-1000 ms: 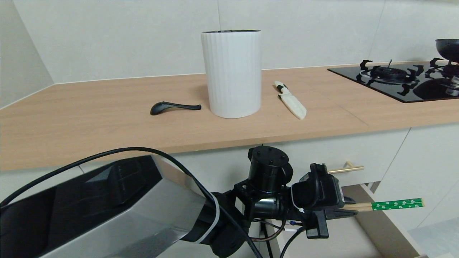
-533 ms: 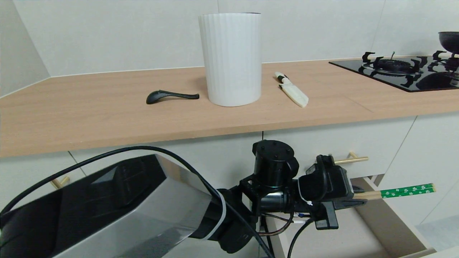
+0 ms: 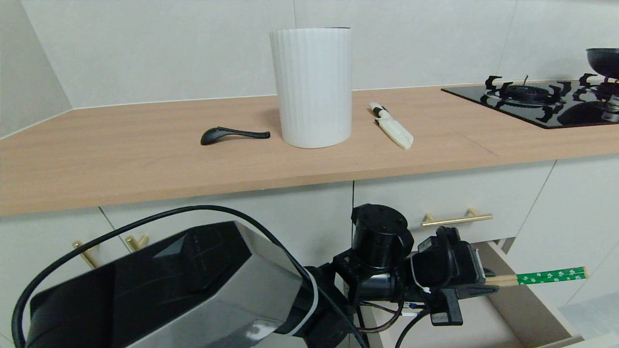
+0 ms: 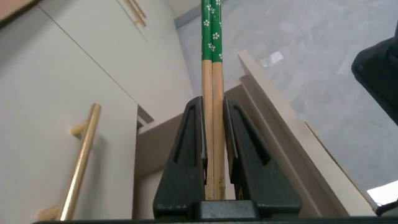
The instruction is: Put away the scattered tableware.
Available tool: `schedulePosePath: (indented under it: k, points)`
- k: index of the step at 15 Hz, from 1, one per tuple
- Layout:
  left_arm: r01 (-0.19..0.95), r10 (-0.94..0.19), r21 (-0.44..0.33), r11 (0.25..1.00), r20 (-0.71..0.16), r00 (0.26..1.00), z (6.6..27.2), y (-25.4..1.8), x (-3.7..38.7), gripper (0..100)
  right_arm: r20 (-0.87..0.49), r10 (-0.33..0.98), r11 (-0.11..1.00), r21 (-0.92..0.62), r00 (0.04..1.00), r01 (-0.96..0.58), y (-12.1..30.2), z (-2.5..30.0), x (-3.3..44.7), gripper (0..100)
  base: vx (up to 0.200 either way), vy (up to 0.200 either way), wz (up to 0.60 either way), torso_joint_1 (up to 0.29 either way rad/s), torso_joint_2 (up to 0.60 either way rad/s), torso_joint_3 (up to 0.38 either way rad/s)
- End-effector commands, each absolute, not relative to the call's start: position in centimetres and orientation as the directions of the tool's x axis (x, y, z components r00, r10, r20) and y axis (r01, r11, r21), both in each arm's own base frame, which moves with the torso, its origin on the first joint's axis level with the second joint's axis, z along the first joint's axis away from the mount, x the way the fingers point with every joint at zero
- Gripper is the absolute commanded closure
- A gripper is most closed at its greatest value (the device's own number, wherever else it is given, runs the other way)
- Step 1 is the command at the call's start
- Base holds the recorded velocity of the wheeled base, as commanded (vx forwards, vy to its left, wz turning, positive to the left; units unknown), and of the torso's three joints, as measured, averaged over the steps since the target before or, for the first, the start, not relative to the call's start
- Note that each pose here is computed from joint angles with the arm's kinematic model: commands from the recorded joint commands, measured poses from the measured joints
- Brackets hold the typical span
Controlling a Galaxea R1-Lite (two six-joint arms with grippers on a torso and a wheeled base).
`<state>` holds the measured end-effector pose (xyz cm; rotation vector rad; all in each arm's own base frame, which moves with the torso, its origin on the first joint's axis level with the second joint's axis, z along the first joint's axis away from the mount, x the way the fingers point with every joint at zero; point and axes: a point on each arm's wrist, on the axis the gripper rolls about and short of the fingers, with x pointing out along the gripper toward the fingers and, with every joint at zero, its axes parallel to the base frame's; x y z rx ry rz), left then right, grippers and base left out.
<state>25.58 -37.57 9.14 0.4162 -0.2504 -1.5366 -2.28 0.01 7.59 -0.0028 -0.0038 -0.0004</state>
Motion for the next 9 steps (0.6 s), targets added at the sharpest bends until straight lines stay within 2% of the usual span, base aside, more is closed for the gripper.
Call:
schedulePosePath:
  k: [1, 5, 9]
  points:
    - [0.915, -0.993, 0.404, 0.007, -0.106, 0.054, 8.94, -37.51, 25.7, 100, 0.002, 0.0, 1.0, -0.003, 1.0, 0.0, 0.01, 7.58, -2.27, 0, 0.0, 0.0, 0.0, 0.0, 0.0, 0.0]
    - [0.914, -0.993, 0.404, 0.012, -0.106, 0.06, 8.94, -37.51, 25.72, 100, 0.003, 0.0, 1.0, -0.005, 1.0, 0.0, 0.01, 7.6, -2.27, 0, 0.0, 0.0, 0.0, -0.002, 0.01, 0.013]
    - [0.923, -0.992, 0.384, 0.021, -0.107, 0.067, 8.96, -37.52, 25.74, 100, 0.003, 0.0, 1.0, -0.005, 1.0, 0.0, 0.01, 7.6, -2.27, 0, 0.0, 0.0, 0.0, 0.002, 0.15, 0.071]
